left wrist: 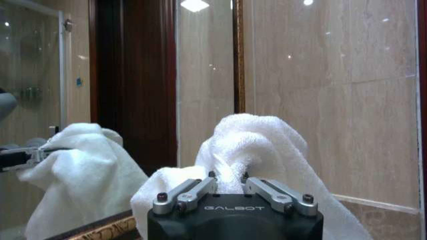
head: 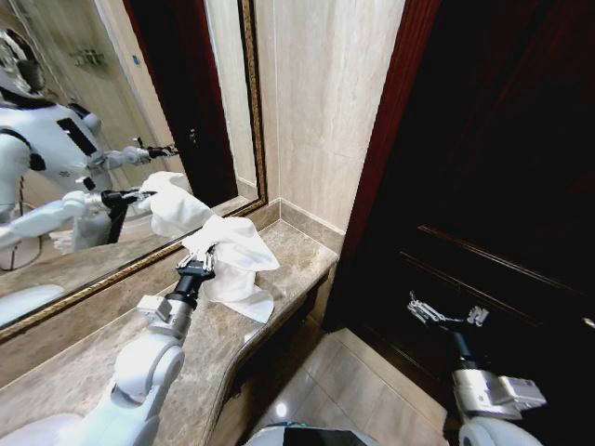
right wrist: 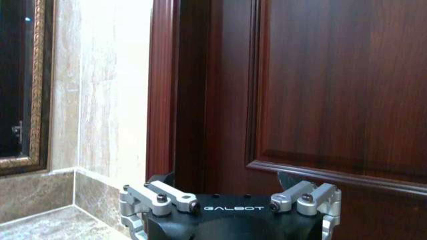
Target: Discard the used towel into the hamper.
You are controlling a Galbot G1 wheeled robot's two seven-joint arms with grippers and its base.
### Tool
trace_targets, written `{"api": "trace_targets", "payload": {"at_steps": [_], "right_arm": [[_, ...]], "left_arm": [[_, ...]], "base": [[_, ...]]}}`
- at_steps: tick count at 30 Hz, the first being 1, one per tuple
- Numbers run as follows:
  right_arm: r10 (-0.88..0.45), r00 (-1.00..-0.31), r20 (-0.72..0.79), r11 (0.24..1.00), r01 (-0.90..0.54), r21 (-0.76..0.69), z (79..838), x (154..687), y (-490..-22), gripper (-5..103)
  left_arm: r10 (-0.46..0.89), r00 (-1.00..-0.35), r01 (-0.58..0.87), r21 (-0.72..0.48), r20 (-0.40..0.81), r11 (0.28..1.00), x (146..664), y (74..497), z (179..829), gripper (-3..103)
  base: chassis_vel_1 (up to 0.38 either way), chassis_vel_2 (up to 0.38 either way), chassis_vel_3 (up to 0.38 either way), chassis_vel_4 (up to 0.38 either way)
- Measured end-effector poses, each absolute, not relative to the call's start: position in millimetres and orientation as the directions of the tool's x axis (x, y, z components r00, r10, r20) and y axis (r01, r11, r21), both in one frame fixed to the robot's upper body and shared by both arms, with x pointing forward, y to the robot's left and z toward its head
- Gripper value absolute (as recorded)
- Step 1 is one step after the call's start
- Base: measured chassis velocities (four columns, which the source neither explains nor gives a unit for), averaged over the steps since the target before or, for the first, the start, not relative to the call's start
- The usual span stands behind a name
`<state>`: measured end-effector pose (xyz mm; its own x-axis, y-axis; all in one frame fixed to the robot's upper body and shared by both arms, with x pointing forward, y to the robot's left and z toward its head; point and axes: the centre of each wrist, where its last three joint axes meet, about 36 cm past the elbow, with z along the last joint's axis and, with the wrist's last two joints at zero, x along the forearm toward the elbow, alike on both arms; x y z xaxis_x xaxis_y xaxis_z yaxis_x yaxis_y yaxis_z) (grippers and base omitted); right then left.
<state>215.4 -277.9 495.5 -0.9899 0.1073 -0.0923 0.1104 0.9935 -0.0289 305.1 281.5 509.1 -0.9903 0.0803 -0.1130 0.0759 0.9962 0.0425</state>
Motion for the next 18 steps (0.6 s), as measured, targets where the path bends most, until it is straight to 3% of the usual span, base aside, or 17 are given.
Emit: {"api": "trace_targets", "payload": {"at_steps": [7, 18], "right_arm": [[0.105, -0.991, -0.081, 0.994, 0.106, -0.011, 491.2, 216.8, -280.0, 100], [0.111, -0.990, -0.087, 0.993, 0.113, -0.017, 490.0, 214.5, -284.0, 100]], "left_arm": [[0.080, -0.989, 0.077, 0.033, -0.124, 0.997, 302.4, 280.1, 505.7, 7], [0.093, -0.989, 0.090, 0.030, -0.114, 0.995, 297.2, 276.4, 501.4, 7]], "base": [[0.009, -0.005, -0.007, 0.009], [0.106, -0.112, -0.103, 0.096]]}}
